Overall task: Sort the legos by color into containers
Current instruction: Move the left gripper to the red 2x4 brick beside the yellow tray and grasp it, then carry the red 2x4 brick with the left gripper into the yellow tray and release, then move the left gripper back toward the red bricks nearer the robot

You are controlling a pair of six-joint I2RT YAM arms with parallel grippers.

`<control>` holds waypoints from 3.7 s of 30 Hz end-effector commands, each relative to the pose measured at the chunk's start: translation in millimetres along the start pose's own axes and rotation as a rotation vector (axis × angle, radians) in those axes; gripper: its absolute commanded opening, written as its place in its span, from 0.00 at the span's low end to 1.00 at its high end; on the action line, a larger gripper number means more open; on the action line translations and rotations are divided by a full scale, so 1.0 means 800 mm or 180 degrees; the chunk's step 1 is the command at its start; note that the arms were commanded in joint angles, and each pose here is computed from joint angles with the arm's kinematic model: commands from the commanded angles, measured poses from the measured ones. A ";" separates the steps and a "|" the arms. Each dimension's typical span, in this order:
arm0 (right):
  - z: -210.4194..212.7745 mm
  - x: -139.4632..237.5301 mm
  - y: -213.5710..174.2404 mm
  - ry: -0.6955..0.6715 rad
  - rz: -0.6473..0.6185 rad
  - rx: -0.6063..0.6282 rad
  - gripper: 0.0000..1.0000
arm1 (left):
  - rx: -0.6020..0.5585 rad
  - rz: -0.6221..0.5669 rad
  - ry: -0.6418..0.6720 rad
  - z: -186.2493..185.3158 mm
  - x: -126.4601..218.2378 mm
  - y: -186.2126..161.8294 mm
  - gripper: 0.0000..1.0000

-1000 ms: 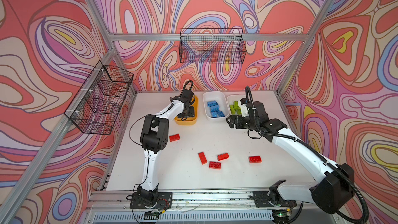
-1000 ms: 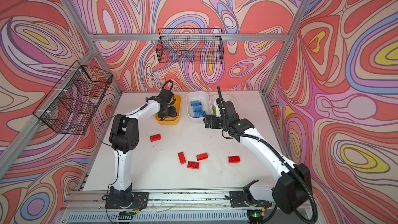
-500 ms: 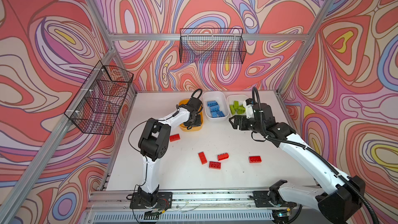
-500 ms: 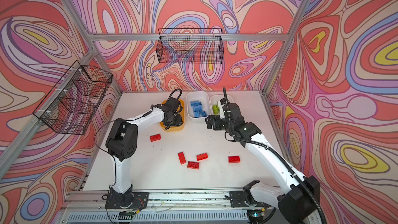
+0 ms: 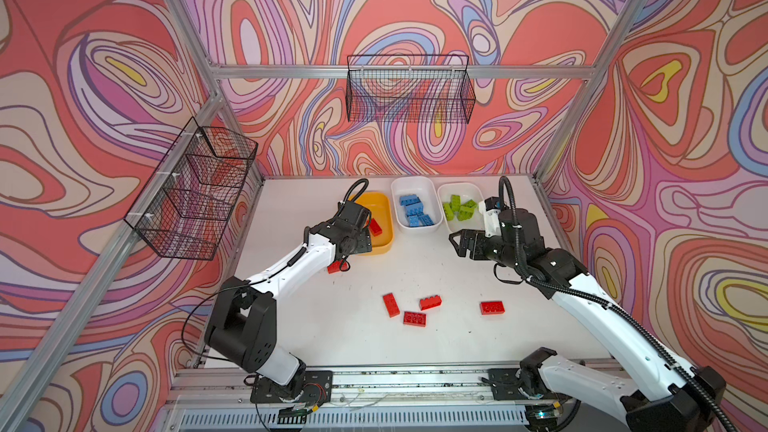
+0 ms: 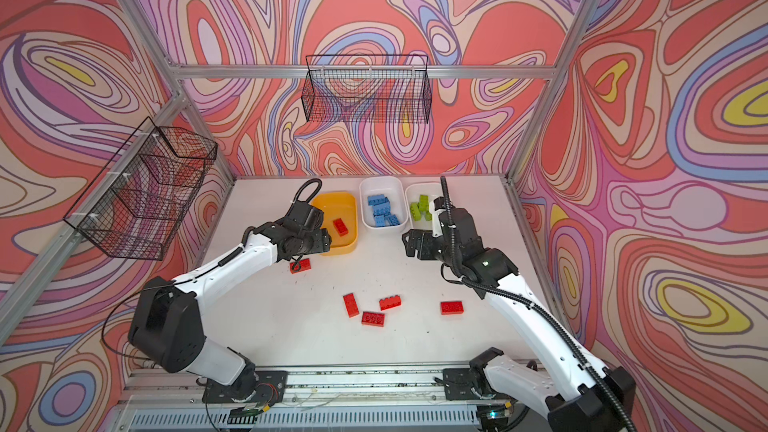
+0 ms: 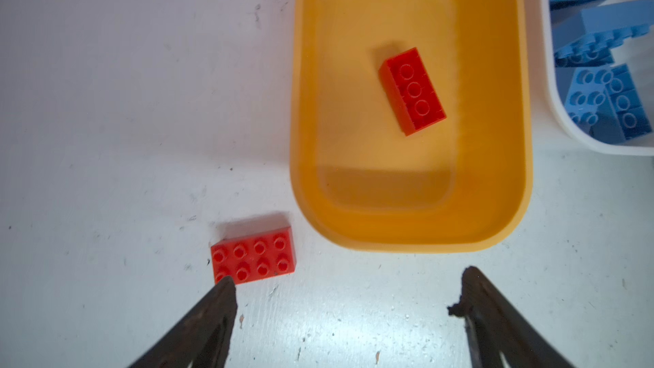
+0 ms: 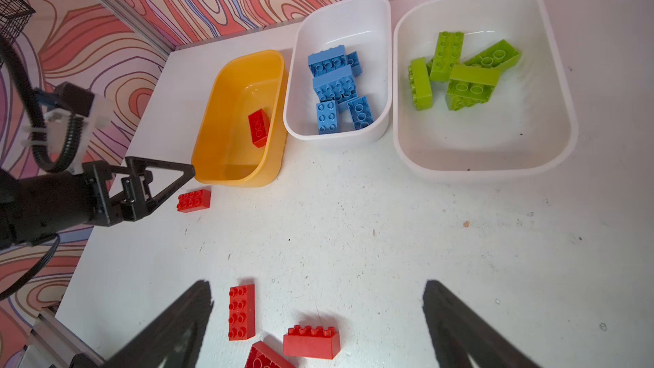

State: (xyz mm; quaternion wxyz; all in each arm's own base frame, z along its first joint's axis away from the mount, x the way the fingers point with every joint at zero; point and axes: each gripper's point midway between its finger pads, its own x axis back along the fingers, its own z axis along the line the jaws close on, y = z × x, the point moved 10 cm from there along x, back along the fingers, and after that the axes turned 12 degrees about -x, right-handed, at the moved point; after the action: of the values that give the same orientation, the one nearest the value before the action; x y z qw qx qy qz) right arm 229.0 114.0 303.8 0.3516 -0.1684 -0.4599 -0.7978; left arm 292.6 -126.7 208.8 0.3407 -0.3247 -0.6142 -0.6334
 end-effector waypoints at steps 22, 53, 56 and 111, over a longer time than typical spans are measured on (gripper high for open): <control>-0.015 0.001 -0.018 -0.0071 0.0002 0.0006 0.98 | 0.0759 0.0433 0.0267 0.057 -0.082 -0.051 0.89; -0.006 -0.016 -0.006 -0.0036 0.0007 0.0035 0.98 | 0.0554 0.0939 0.0284 0.066 -0.100 -0.063 0.38; -0.005 -0.014 -0.006 -0.0014 0.0001 0.0034 0.98 | 0.0558 0.0887 0.0301 0.070 -0.083 -0.061 0.38; -0.010 -0.053 0.001 -0.0257 0.0046 0.0081 0.98 | 0.0168 0.0269 -0.0367 -0.054 -0.113 0.199 0.83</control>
State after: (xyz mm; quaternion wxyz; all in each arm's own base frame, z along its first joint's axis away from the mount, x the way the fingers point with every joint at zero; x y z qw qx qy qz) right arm 254.6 123.2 260.6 0.3546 -0.2190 -0.4726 -0.7765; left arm 495.4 -173.1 198.8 0.3422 -0.3746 -0.6373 -0.5801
